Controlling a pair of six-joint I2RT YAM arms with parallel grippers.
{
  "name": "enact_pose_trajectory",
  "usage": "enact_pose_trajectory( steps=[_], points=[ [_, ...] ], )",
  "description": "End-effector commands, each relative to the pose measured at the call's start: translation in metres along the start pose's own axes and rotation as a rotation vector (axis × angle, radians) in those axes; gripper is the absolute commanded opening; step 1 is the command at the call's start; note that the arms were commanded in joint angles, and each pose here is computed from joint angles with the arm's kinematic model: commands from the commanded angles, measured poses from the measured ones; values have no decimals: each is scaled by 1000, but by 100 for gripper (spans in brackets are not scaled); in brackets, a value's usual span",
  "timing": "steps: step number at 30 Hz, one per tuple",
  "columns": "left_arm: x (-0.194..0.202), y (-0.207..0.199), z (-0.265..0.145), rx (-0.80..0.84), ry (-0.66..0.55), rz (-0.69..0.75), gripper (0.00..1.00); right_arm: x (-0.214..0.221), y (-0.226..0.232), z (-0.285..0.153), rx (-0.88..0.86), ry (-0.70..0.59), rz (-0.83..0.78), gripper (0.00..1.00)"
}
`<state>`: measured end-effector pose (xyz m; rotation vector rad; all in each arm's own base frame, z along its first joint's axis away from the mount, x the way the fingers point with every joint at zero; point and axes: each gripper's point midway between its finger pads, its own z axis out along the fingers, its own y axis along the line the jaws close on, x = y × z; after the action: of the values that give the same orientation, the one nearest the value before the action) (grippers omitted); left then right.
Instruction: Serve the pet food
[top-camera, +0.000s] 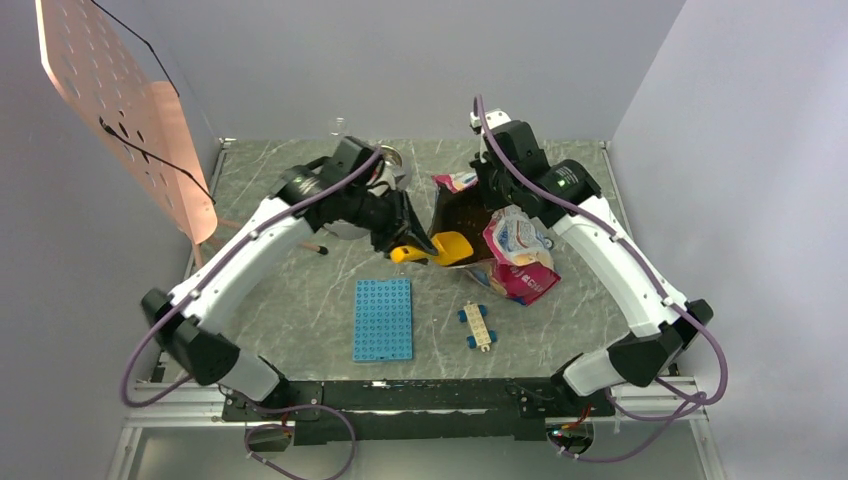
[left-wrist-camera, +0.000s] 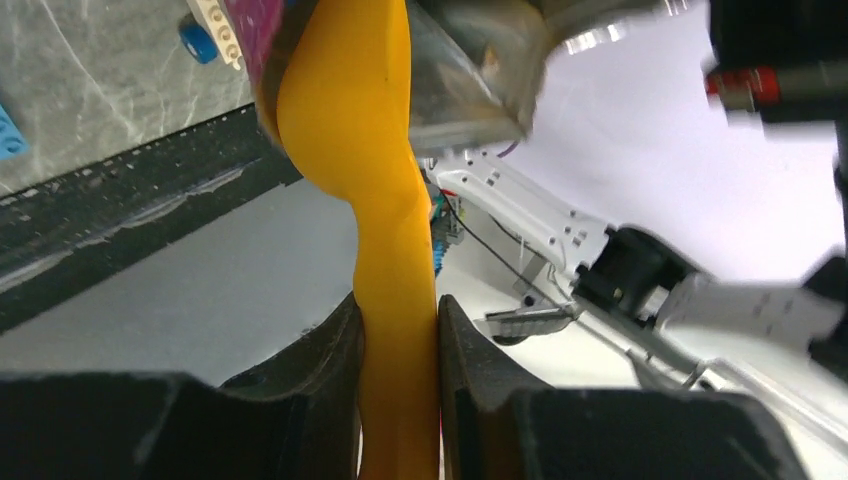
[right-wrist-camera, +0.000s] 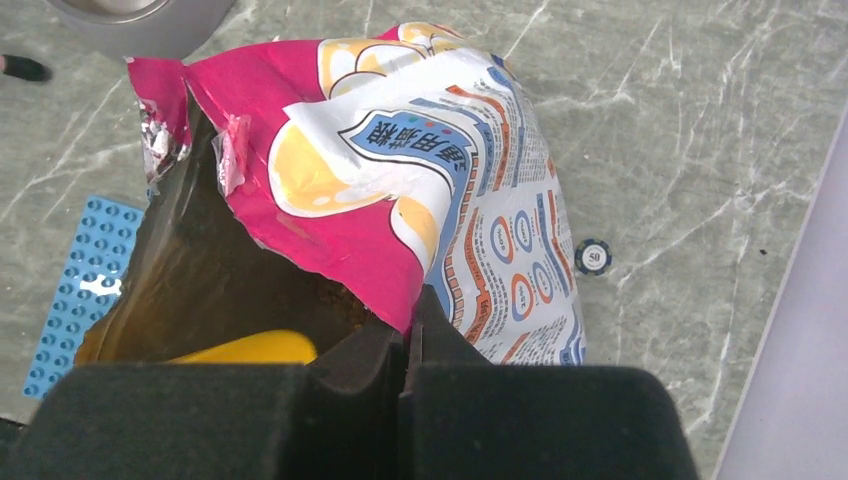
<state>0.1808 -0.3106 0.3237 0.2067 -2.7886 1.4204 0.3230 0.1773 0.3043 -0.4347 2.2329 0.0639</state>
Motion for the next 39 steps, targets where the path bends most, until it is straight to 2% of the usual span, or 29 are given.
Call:
enact_pose_trajectory(
  steps=[1, 3, 6, 9, 14, 18, 21, 24, 27, 29, 30, 32, 34, 39],
  points=[
    [-4, 4, 26, -133, 47, -328, 0, -61, 6, -54, -95, -318, 70, 0],
    [-8, 9, 37, -141, 42, -442, 0, -60, 12, -58, -125, -336, 62, 0],
    [-19, 13, 52, -144, -28, -574, 0, -57, 20, -64, -152, -357, 44, 0],
    [-20, 13, 73, -141, -6, -655, 0, -55, 25, -66, -171, -360, 45, 0],
    [-39, 13, 112, -178, -20, -606, 0, -51, 35, -65, -214, -335, 90, 0],
    [-60, 61, 153, -301, -26, -540, 0, -48, 39, -65, -235, -321, 149, 0],
    [-79, 94, 177, -310, -54, -437, 0, -44, 40, -68, -245, -315, 170, 0],
    [-112, 103, 186, -240, -143, -199, 0, -39, 37, -73, -245, -312, 186, 0],
    [-126, 77, 173, -85, -202, 85, 0, -30, 32, -76, -225, -299, 209, 0],
    [-122, 44, 158, 88, -222, 235, 0, -25, 27, -78, -209, -297, 224, 0],
    [-109, 31, 150, 190, -184, 281, 0, -23, 25, -79, -201, -298, 233, 0],
    [-95, 8, 137, 344, -139, 330, 0, -20, 22, -80, -189, -303, 242, 0],
    [-86, -4, 126, 422, -142, 358, 0, -19, 18, -81, -169, -306, 244, 0],
    [-72, -8, 111, 460, -143, 371, 0, -22, -2, -89, -78, -340, 270, 0]
  ],
)
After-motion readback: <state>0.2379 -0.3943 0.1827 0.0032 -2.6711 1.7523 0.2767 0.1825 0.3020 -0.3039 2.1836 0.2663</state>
